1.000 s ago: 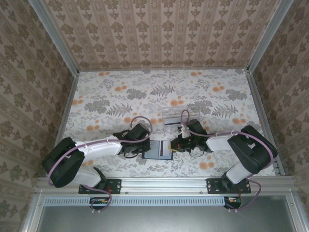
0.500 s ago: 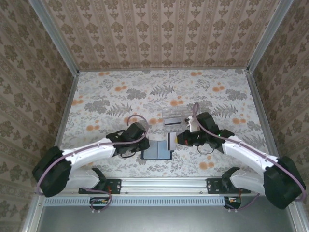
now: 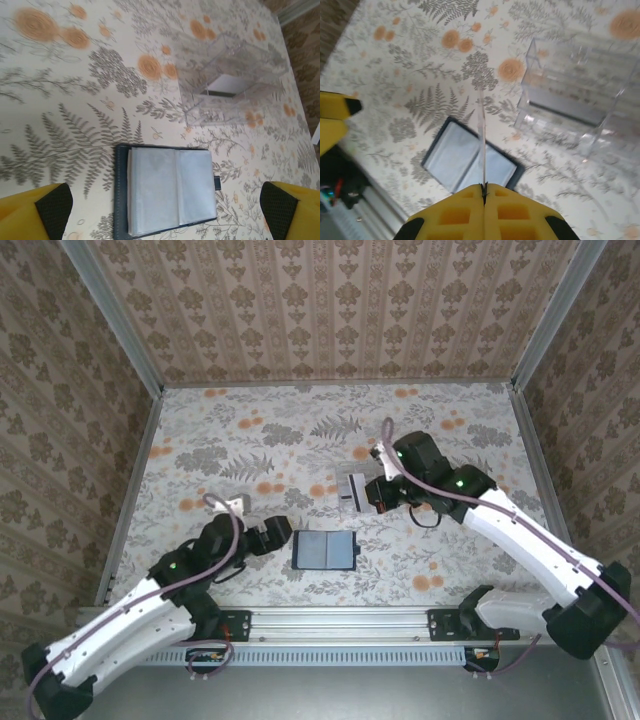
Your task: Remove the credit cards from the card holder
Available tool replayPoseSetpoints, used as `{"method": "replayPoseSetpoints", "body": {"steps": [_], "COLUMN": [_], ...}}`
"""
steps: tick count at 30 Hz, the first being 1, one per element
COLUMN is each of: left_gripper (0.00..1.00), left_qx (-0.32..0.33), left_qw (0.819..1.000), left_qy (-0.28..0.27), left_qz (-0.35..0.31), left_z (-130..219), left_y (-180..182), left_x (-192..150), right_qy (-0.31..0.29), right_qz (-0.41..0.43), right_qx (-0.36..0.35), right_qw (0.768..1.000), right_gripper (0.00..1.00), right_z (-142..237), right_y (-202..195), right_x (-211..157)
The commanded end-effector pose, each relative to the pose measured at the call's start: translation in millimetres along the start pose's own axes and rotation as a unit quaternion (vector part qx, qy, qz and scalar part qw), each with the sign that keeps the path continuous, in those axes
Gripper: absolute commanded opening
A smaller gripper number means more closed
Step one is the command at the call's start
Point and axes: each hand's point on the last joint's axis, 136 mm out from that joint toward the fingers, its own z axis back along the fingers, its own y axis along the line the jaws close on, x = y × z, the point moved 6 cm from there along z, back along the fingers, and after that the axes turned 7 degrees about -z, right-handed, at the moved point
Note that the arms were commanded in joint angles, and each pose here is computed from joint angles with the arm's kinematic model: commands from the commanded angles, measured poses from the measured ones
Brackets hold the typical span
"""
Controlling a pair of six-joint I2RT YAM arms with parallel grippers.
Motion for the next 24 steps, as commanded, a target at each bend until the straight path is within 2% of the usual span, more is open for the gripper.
{"method": "replayPoseSetpoints", "body": {"steps": [1,3,6,13,17,21,24], "left_gripper": [1.00,1.00,1.00,1.00,1.00,1.00,1.00], "left_qx": [0.037,0.028,0.025,0.031,0.026,0.025,0.024], "left_qw": [0.999,0.999,0.999,0.999,1.000,1.000,1.000], "left_qy": [-0.012,-0.018,-0.020,-0.015,-0.014,-0.014,-0.014], "left_qz": [-0.003,0.000,-0.001,-0.008,-0.012,-0.008,-0.006], "left_z": [12,15,18,21,23,24,26], "left_y": [20,22,23,25,25,28,30], "left_x": [-4,-5,-6,-6,-8,-11,-12], "right_qy": [0.048,0.066,0.103,0.135,0.148,0.157,0.157], "right_qz": [0.139,0.222,0.307,0.427,0.499,0.541,0.561], "right_qx": [-0.108,-0.156,-0.186,-0.243,-0.303,-0.301,-0.299], "right_qw": [0.983,0.960,0.928,0.860,0.799,0.769,0.756], "right_gripper": [0.00,0.00,0.00,0.00,0.00,0.00,0.00], "right_z": [-2,-7,-17,-44,-62,-78,-89], "right_y": [-4,3,13,14,6,0,-2], "right_x": [-1,3,8,6,1,-6,-10]}}
